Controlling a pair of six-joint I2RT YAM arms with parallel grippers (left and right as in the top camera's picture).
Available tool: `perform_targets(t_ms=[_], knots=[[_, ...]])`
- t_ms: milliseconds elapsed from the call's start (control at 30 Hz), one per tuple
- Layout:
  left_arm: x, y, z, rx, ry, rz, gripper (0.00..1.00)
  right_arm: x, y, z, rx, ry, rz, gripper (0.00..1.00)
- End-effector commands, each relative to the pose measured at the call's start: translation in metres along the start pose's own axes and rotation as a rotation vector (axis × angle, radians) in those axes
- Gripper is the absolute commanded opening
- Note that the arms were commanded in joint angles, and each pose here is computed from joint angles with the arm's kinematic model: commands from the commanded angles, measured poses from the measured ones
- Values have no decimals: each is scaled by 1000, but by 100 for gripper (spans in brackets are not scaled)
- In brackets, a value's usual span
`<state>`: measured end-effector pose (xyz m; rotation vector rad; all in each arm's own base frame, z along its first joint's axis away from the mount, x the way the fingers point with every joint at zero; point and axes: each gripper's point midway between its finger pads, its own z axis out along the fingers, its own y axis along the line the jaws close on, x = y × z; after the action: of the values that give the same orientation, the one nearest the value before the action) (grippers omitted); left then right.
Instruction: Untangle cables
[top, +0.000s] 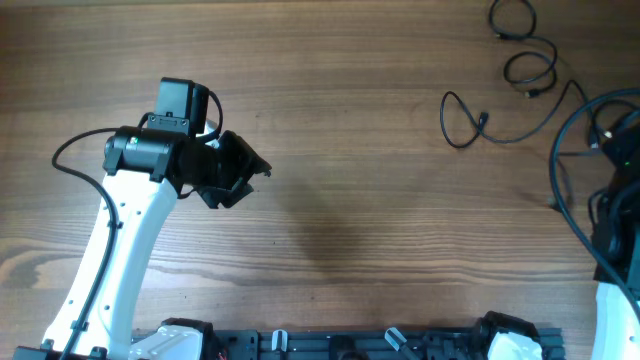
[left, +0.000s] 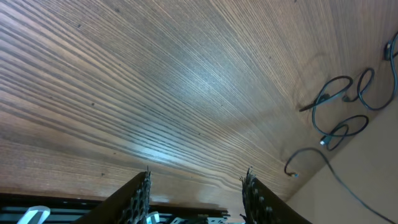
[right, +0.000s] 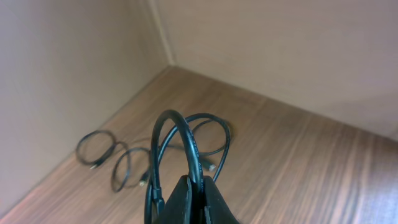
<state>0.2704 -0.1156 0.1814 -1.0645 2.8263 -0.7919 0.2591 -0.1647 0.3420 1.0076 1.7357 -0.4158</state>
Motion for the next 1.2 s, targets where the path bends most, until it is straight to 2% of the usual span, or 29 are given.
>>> perform_targets(t_ms=[0,100,167,267,367,500,600,633,767,933,1000,1033,1067,1100,1133,1167], knots=[[-2,-2,-2,0,-20,17,50,-13,-25,15,125,-33,-11,4],[-2,-2,-2,0,-20,17,50,-25,-38,26,215,-76,-63,4],[-2,-2,-2,0,-20,17,50,-17,-40,41,244,-39,-97,4],[-2,-2,-2,0,-20,17,50,16,-43,65,291,88,-166,4],[-3,-2,-2,-2,-23,17,50,69,-51,83,360,273,-116,4],[-3,-2,-2,0,-24,17,51,126,-23,85,186,535,-89,4],[-3,-3,-2,2,-25,18,51,165,23,66,-134,744,-106,4],[-4,-3,-2,4,-27,20,51,172,25,61,-158,782,-104,4],[-5,-5,-2,10,-31,23,51,207,13,50,-102,902,-32,4],[-6,-6,-2,16,-35,26,52,271,8,45,-161,1022,5,4],[-6,-6,-2,16,-35,26,52,300,-4,40,-110,1074,61,4],[-6,-6,-2,16,-35,26,52,303,-6,39,-105,1079,64,18],[-6,-6,-2,16,-35,26,52,304,-7,38,-104,1081,64,48],[-6,-6,-2,16,-35,26,52,304,-7,38,-104,1082,64,90],[-6,-6,-2,16,-35,26,52,304,-7,37,-100,1087,62,100],[-6,-6,-2,15,-35,26,52,301,-6,37,-101,1086,61,100]])
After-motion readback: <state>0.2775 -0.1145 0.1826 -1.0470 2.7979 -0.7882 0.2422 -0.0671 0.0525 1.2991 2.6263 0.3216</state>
